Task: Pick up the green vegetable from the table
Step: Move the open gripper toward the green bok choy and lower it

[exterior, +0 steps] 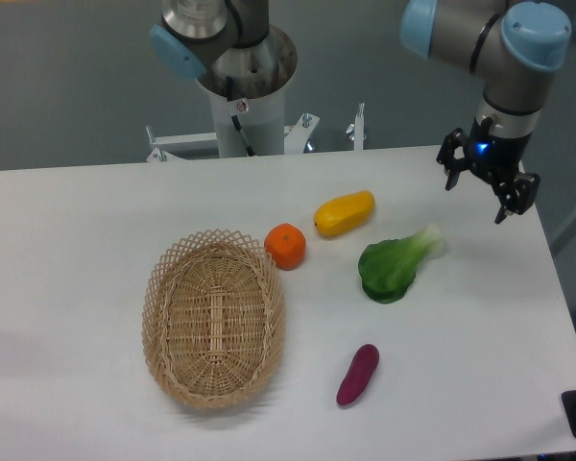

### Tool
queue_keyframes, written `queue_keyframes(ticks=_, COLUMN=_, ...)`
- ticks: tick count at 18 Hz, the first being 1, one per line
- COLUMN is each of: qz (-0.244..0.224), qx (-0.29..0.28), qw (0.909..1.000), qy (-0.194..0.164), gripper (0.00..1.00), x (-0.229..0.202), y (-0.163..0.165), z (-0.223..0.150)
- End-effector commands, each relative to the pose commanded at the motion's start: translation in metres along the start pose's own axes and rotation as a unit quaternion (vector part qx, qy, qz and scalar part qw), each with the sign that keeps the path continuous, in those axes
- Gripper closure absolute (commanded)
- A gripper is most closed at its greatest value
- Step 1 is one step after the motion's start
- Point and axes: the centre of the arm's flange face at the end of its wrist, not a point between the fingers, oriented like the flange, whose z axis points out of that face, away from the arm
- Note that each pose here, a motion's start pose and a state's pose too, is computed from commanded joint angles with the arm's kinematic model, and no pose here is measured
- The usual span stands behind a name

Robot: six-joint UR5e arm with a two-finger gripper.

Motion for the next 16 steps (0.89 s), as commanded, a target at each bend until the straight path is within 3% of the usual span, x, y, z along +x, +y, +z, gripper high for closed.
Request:
queue_keyframes(ticks=8, qz=-0.001, qx=-0.002, qw=1.0, qy=0.001, gripper=0.0, x=0.028, y=-0.001, z=0.06)
queue_keyframes(ticks=11, qz=0.001, qx=-0.021, qw=0.9997, qy=0.015, gripper=0.0, x=0.033, y=0.0, z=0.07)
queue_keyframes(ticks=16, qz=-0.02, qx=-0.056, qw=0.9982, qy=0.006, gripper=0.0, x=0.037, y=-0.007, z=0.081)
